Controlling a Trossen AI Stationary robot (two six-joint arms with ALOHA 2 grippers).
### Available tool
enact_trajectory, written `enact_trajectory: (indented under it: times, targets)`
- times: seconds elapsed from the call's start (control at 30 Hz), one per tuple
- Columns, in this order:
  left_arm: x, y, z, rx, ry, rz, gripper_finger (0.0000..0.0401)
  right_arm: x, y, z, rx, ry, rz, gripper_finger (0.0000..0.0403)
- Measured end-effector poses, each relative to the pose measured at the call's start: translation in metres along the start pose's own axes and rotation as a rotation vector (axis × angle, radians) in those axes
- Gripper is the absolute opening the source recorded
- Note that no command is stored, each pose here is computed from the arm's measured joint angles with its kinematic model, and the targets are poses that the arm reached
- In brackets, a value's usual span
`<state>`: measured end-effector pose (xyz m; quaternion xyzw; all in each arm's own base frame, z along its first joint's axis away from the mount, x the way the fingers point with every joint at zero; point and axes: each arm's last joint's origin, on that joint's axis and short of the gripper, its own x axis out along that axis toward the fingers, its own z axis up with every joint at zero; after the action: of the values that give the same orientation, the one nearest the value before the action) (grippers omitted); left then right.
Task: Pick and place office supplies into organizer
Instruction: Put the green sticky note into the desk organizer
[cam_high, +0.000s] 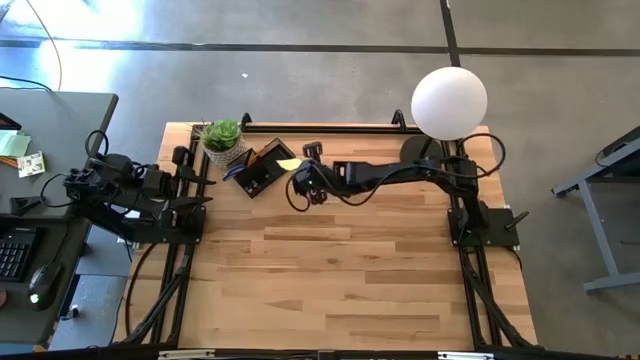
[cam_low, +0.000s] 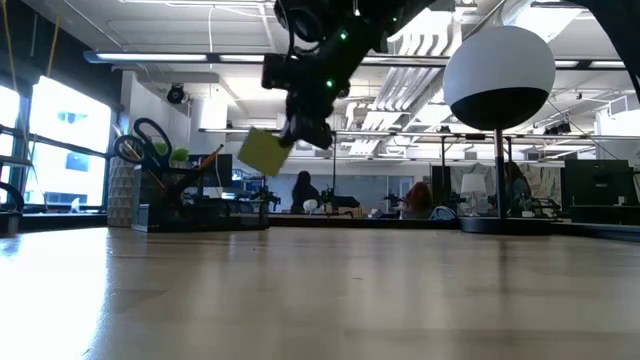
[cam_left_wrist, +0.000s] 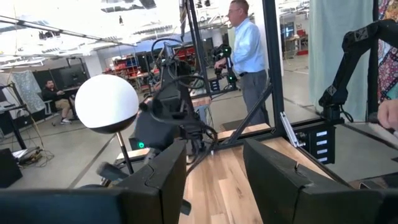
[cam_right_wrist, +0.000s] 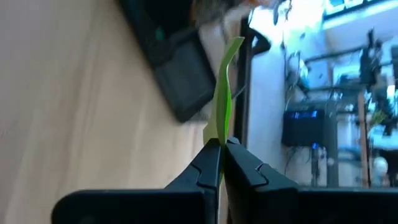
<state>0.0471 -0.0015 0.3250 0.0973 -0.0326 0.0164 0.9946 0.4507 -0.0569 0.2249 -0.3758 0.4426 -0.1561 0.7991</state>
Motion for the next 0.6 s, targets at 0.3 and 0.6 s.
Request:
enact_trajectory:
  times: [0.3, 0.6]
  targets:
    - [0.000, 0.000, 0.001, -0.002, -0.009, 0.002, 0.0149, 0.022, -0.005, -0.001, -0.150, -0.037, -0.016, 0.0003]
    - [0.004, 0.000, 0.003, -0.003, -0.020, 0.004, 0.0149, 0.038, -0.012, -0.008, -0.218, -0.061, -0.033, 0.0003]
